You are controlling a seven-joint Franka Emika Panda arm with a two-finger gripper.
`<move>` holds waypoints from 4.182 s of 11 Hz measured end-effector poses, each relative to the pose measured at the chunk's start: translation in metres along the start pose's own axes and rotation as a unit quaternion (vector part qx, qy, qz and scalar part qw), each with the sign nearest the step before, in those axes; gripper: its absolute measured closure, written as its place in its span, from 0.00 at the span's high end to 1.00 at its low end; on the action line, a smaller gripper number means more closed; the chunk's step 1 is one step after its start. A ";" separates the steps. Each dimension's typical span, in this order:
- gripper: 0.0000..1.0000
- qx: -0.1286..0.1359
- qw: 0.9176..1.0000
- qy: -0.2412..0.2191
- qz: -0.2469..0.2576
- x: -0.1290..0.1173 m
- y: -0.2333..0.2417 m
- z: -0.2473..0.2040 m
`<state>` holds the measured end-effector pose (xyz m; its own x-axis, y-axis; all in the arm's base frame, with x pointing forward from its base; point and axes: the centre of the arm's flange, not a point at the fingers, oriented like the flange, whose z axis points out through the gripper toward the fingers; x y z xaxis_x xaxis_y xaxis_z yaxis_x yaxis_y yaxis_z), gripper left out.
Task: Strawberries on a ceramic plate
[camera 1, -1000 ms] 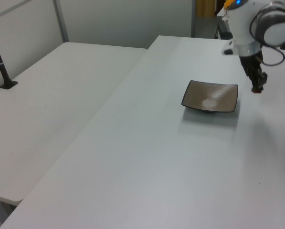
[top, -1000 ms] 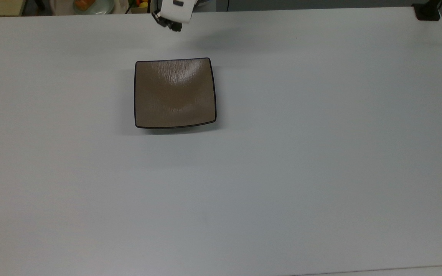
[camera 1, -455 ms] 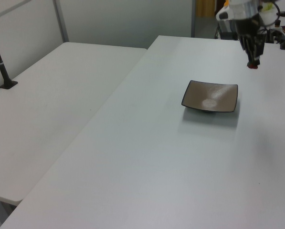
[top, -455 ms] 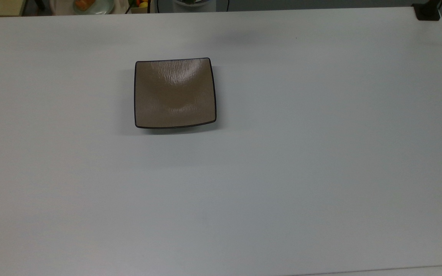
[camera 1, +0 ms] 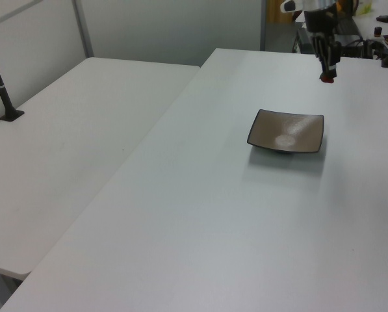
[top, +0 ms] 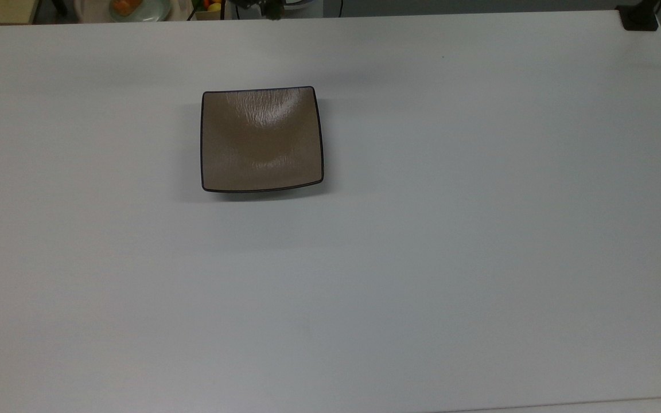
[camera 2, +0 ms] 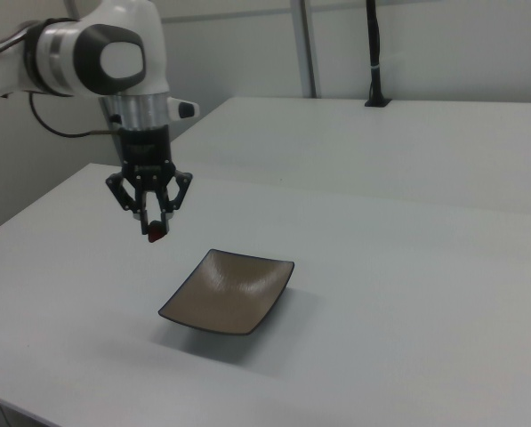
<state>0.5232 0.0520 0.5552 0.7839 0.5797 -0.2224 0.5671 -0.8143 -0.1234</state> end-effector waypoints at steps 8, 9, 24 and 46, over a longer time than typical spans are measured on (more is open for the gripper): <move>0.31 -0.006 1.000 0.020 0.017 0.072 0.071 0.058; 0.31 -0.006 1.000 0.021 0.018 0.078 0.076 0.068; 0.77 -0.018 1.000 -0.004 -0.002 0.131 0.092 0.168; 1.00 -0.030 0.955 0.180 0.233 0.026 -0.022 -0.079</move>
<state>0.5511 0.0868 0.6282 0.9846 0.1369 0.1085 0.1413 -0.9894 -0.0342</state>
